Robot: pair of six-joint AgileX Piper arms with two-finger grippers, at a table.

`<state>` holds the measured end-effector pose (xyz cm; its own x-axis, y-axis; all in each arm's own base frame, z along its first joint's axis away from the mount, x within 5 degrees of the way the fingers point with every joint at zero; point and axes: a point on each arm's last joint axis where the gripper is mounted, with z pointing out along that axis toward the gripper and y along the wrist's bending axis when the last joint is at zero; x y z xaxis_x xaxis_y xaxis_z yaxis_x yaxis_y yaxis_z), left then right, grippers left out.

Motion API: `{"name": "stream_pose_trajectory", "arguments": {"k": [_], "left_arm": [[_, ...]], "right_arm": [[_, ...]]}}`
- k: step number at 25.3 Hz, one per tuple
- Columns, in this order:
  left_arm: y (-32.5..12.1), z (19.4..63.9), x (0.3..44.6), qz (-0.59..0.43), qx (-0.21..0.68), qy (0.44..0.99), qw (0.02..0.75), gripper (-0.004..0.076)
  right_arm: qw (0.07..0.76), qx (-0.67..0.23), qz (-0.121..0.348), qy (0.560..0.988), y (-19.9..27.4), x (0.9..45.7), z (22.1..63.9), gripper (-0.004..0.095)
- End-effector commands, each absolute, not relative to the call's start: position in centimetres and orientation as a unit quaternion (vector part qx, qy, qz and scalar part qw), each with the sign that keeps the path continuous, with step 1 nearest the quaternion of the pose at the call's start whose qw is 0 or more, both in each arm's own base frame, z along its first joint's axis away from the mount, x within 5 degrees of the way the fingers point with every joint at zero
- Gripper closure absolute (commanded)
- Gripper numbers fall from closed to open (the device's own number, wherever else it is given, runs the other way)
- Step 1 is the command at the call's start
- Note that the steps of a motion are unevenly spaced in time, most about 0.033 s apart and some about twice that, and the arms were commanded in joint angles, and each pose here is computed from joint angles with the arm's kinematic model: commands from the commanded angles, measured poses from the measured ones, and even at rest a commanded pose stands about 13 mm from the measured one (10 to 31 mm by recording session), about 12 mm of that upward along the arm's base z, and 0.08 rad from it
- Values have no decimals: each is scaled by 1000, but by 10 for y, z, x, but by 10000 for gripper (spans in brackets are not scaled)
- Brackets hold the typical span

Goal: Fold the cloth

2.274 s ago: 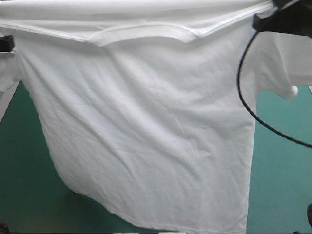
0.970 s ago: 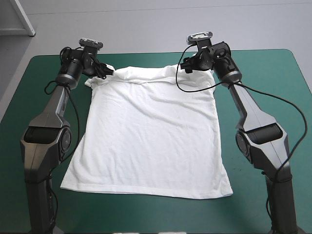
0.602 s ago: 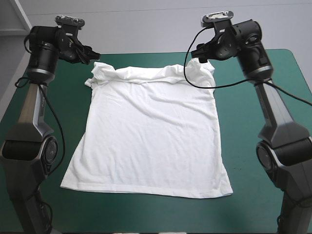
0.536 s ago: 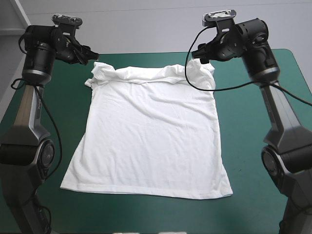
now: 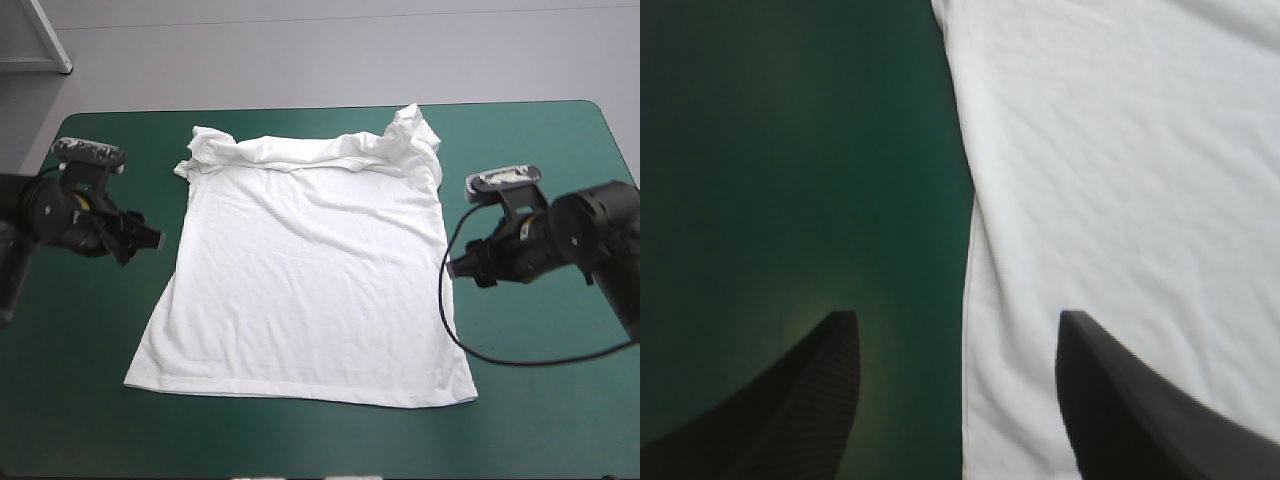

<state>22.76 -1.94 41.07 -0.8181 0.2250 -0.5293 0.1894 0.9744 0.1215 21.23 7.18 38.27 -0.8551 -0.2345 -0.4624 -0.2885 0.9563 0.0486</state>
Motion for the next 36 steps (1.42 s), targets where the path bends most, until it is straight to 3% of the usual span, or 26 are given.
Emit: {"name": "stream_pose_trajectory", "arguments": {"k": [1, 9, 12, 23, 28, 31, 35, 36], "left_arm": [[-14, 416, 181, 34, 103, 948, 298, 302], [-14, 291, 163, 23, 107, 984, 139, 302], [-19, 264, 163, -11, 86, 986, 144, 302], [-10, 216, 163, 36, 47, 987, 152, 302], [-15, 189, 176, 19, 39, 993, 114, 314], [-16, 180, 180, 13, 35, 995, 92, 421], [-18, 175, 180, 6, 42, 996, 72, 701], [-18, 175, 180, 6, 44, 997, 70, 729]], "right_arm": [[252, -140, 58, 956, 60, 180, 383, 360], [240, -138, 71, 958, 53, 149, 364, 360], [242, -137, 89, 956, 55, 146, 366, 360], [241, -141, 100, 955, 57, 145, 366, 360], [240, -141, 100, 955, 57, 145, 365, 360], [232, -140, 98, 958, 57, 146, 361, 360], [190, -139, 95, 967, 60, 152, 339, 360], [182, -137, 94, 969, 60, 154, 333, 360]]}}
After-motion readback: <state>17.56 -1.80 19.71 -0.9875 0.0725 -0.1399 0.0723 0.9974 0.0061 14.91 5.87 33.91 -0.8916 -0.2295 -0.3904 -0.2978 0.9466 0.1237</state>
